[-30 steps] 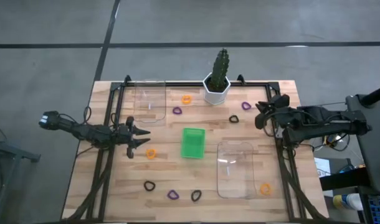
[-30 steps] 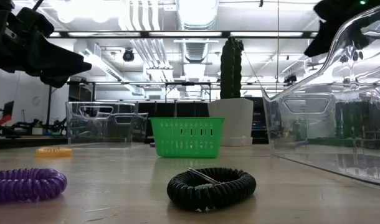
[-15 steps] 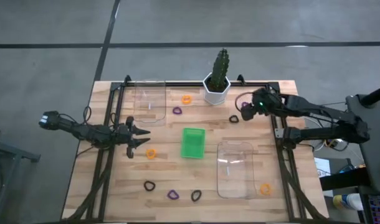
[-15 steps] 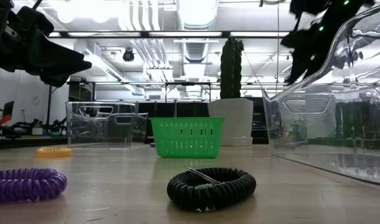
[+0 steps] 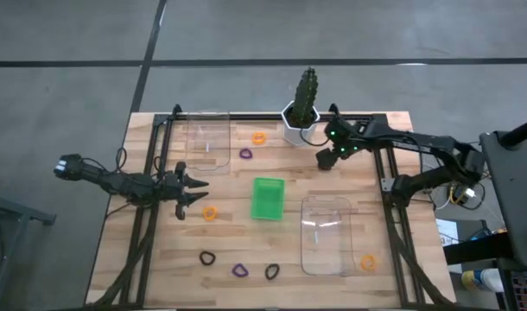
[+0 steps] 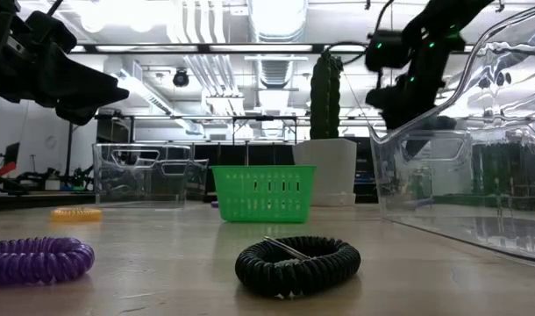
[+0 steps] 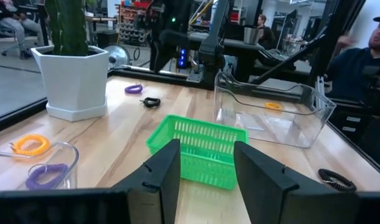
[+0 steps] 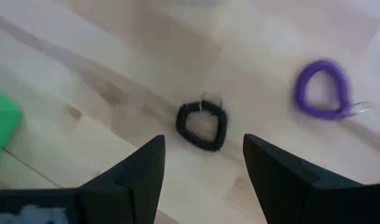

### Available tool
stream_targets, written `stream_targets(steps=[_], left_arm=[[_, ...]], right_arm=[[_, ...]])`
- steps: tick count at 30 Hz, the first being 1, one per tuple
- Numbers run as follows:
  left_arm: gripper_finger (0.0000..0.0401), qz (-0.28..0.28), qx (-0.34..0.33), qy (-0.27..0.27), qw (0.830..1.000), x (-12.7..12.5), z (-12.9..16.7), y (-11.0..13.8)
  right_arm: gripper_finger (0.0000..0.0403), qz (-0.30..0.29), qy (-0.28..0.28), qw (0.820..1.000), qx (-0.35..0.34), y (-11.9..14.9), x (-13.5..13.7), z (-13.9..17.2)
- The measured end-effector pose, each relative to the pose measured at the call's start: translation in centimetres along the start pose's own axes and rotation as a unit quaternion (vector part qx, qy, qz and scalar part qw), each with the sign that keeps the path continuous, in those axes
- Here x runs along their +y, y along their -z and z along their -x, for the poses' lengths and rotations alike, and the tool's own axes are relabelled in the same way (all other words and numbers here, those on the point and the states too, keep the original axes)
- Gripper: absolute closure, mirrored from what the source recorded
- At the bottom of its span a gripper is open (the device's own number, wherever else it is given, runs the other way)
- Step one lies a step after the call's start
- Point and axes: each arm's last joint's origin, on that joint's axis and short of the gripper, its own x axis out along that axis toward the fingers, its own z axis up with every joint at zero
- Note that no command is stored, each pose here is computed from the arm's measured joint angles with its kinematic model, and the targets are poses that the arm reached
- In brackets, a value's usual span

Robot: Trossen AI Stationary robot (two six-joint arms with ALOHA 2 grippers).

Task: Sort spring keychains
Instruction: Put the top black spring keychain into the top transparent bin

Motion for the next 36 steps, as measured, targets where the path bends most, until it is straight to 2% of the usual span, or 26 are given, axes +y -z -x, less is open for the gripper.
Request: stream_targets(steps=[12, 19, 25, 36], left_arm=[[0.0259, 0.001, 0.001, 0.000, 1.000, 0.0, 0.0, 0.0], [0.0259, 0.001, 0.002, 0.000, 1.000, 0.0, 0.0, 0.0], [0.0259, 0.000, 0.003, 0.000, 1.000, 0.0, 0.0, 0.1], [0.0259, 0.000, 0.003, 0.000, 1.000, 0.0, 0.0, 0.1]], right_arm=[[0.0191, 0.021, 0.051, 0.993, 0.106, -1.0, 0.7, -4.0], [0.0191, 0.018, 0.071, 0.988, 0.136, -0.9, 0.4, -5.9], [0.0191, 0.016, 0.091, 0.985, 0.147, -0.9, 0.3, -7.4], [0.0207, 0.008, 0.086, 0.987, 0.136, -1.4, 0.3, -8.4]])
